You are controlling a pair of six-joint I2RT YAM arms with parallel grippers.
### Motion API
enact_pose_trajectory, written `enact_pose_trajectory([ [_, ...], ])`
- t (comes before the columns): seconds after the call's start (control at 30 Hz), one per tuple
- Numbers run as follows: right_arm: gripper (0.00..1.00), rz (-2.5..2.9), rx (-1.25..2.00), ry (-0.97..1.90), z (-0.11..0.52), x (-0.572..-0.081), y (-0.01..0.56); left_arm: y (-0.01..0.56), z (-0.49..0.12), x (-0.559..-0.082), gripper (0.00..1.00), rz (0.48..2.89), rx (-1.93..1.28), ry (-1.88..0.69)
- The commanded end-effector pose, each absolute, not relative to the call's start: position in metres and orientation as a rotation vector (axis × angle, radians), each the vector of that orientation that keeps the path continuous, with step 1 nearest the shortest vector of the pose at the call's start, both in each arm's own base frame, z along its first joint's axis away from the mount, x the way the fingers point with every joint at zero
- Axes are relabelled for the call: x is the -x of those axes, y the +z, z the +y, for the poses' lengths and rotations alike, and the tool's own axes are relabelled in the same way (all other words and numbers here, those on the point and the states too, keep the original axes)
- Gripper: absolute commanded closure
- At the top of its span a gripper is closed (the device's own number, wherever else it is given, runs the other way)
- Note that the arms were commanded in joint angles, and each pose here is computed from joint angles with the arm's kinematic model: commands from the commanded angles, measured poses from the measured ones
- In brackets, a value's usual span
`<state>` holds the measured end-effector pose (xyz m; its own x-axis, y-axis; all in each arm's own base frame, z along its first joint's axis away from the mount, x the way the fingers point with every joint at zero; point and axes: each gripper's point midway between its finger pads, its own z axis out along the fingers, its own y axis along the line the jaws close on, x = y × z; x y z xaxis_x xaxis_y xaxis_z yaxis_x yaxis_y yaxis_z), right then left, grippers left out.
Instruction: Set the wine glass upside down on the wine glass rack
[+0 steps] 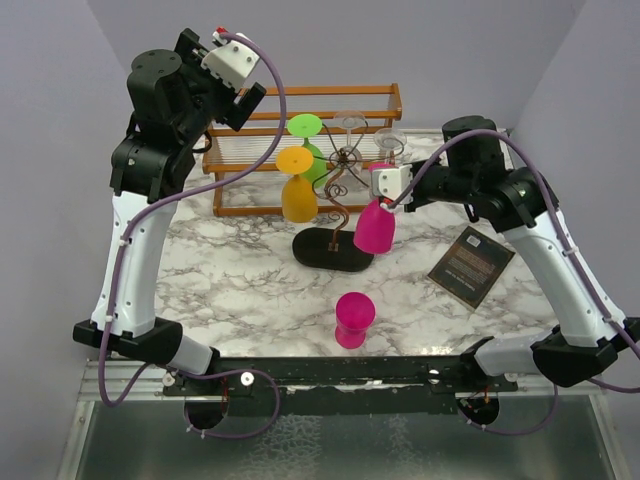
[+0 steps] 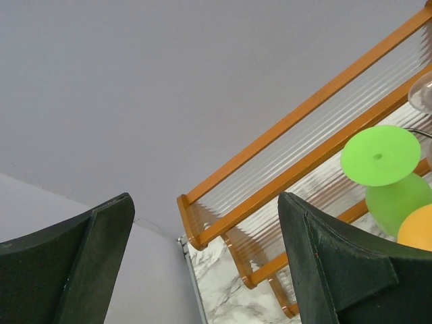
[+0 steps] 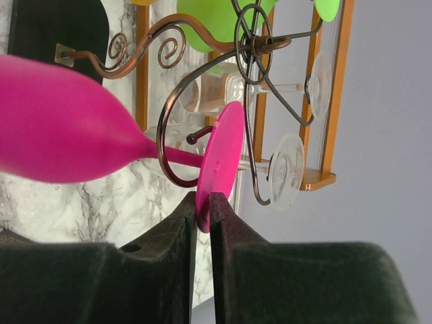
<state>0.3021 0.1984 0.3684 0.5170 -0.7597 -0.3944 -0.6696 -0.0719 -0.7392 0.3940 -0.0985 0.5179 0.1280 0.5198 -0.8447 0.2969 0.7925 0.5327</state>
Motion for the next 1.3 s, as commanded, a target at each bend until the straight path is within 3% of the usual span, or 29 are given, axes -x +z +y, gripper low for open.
enact_pose_trajectory([
  [0.0,0.84,1.206,1.727,-0.155,0.194,-0.305,0.378,0.533,-0.110,-0.381,0.10,1.429,-0.709,0.086],
  [0.13,0.71,1.218,1.708,-0.157,0.192,-0.304,0.378,0.538,-0.120,-0.373,0.10,1.413,-0.729,0.012],
  [0.37,0.58,1.264,1.641,-0.204,0.179,-0.302,0.377,0.546,-0.146,-0.351,0.10,1.363,-0.812,-0.158],
  [0.5,0.44,1.299,1.561,-0.249,0.167,-0.301,0.379,0.538,-0.165,-0.334,0.10,1.345,-0.906,-0.277],
  [0.8,0.25,1.404,1.399,-0.244,0.127,-0.295,0.382,0.504,-0.206,-0.283,0.22,1.338,-1.138,-0.540],
  [0.97,0.19,1.454,1.221,-0.192,0.094,-0.289,0.401,0.463,-0.238,-0.239,0.28,1.365,-1.347,-0.677],
  [1.27,0.17,1.594,0.876,-0.033,0.056,-0.308,0.408,0.335,-0.277,-0.142,0.34,1.488,-1.893,-0.816],
])
